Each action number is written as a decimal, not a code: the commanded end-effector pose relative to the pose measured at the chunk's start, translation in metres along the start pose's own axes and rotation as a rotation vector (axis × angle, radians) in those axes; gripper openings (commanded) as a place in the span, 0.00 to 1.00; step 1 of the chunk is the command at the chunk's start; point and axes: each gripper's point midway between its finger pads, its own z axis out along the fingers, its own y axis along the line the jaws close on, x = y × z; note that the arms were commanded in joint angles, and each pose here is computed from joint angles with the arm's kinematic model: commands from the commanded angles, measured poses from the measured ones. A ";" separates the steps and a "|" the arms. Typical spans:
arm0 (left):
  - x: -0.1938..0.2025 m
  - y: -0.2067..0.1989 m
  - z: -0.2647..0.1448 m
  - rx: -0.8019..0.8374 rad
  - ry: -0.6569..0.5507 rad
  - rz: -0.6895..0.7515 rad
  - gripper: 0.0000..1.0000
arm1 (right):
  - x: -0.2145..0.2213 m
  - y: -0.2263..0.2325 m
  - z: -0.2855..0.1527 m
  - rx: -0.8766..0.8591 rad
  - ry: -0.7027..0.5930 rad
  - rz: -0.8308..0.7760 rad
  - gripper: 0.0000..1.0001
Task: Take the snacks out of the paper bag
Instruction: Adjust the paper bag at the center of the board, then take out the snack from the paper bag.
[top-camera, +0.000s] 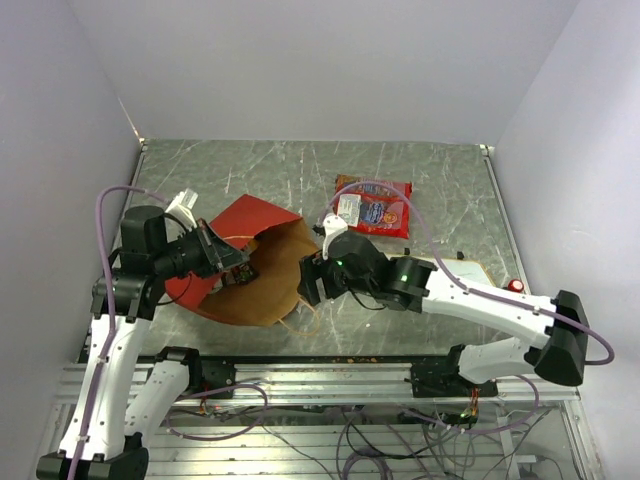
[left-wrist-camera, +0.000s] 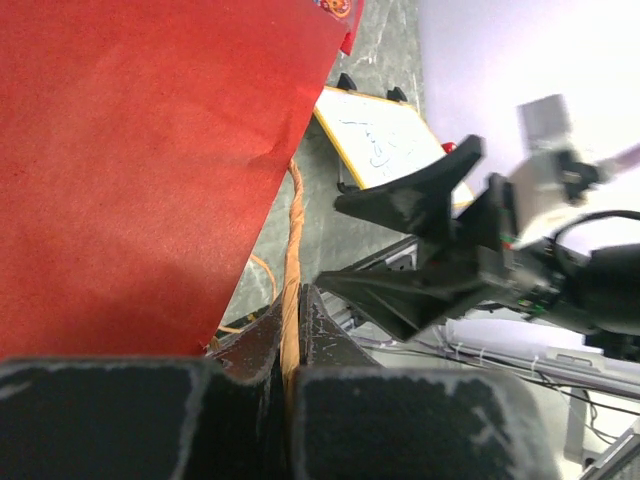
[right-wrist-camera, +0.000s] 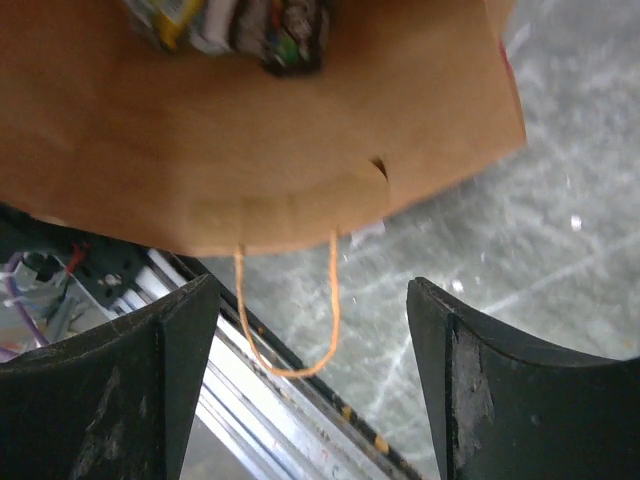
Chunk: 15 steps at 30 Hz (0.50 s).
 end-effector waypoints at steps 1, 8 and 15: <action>0.006 0.004 -0.007 -0.028 -0.005 0.056 0.07 | -0.061 0.026 -0.014 -0.082 -0.271 -0.094 0.76; -0.005 0.000 -0.001 0.011 -0.088 -0.012 0.07 | -0.068 0.059 0.007 -0.247 -0.448 -0.395 0.76; -0.002 -0.006 0.002 0.044 -0.048 -0.057 0.07 | -0.043 0.055 0.047 -0.269 -0.551 -0.570 0.71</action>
